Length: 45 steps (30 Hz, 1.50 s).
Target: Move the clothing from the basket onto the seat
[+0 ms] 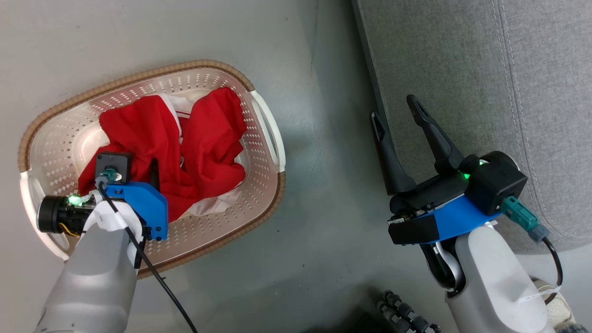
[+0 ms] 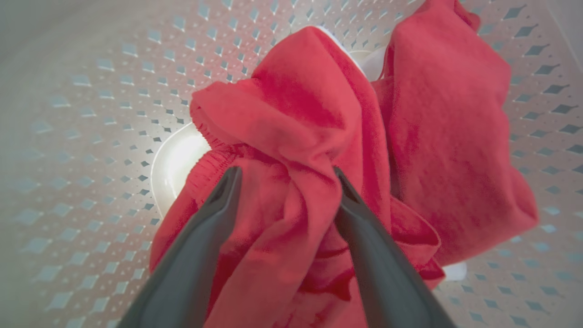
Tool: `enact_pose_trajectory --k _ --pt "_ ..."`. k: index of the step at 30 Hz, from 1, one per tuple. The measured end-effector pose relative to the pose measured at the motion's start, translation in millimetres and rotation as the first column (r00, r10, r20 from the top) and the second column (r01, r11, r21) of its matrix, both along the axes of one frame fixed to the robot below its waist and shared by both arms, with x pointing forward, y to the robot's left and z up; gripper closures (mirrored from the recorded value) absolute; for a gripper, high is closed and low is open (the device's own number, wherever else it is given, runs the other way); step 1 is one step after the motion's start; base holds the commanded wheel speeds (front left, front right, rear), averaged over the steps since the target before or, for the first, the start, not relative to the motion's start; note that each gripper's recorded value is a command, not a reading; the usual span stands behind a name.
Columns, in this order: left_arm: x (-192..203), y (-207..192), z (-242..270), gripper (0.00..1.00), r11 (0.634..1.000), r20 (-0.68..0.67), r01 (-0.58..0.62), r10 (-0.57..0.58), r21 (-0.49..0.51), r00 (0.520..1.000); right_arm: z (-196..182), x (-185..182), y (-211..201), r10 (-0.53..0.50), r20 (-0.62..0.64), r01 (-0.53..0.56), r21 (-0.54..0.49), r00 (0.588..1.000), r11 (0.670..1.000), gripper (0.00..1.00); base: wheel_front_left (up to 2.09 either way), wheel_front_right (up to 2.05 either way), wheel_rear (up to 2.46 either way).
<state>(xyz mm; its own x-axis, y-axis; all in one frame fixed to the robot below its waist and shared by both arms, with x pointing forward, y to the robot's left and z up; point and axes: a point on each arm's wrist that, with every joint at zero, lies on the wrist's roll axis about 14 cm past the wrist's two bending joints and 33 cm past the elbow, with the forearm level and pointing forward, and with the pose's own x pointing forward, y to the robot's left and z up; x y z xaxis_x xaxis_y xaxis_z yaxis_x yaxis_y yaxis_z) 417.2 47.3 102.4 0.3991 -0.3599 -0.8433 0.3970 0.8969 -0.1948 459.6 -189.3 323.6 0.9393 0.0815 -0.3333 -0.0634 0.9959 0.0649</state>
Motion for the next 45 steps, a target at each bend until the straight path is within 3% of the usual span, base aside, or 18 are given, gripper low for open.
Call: enact_pose_trajectory --k 4,5,6,7,29,45 --pt "-6.4 -0.1 -6.5 0.0 1.0 -0.048 0.0 0.0 0.017 0.999 -1.5 -0.7 -2.1 -0.005 -0.005 0.005 -0.003 1.0 1.0 0.0 0.0 0.0 0.0" --pt "-7.4 -0.3 -7.6 0.56 1.0 -0.055 0.002 -0.001 0.019 0.998 -1.5 -0.4 -2.4 -0.005 -0.004 0.005 -0.004 1.0 1.0 0.0 0.0 0.0 0.0" --pt "-7.1 -1.0 -8.1 0.97 1.0 -0.056 0.003 -0.002 0.019 0.998 -1.3 0.0 -3.0 -0.006 -0.003 0.006 -0.004 1.0 1.0 0.0 0.0 0.0 0.0" --pt "-6.7 -1.7 -8.5 1.0 1.0 -0.058 0.004 -0.003 0.019 0.998 -1.1 0.4 -3.6 -0.008 -0.002 0.008 -0.003 1.0 1.0 0.0 0.0 0.0 0.0" --pt "1.6 -13.1 3.2 1.0 1.0 -0.046 -0.007 0.007 -0.01 0.999 11.9 3.1 -4.6 -0.015 0.027 0.015 0.008 1.0 1.0 0.0 0.0 0.0 0.0" --pt "17.2 -13.9 94.0 1.0 0.993 0.125 -0.066 0.078 -0.096 0.989 60.2 -2.9 8.2 0.019 0.12 -0.018 -0.008 0.993 1.0 0.0 0.0 0.0 0.0"
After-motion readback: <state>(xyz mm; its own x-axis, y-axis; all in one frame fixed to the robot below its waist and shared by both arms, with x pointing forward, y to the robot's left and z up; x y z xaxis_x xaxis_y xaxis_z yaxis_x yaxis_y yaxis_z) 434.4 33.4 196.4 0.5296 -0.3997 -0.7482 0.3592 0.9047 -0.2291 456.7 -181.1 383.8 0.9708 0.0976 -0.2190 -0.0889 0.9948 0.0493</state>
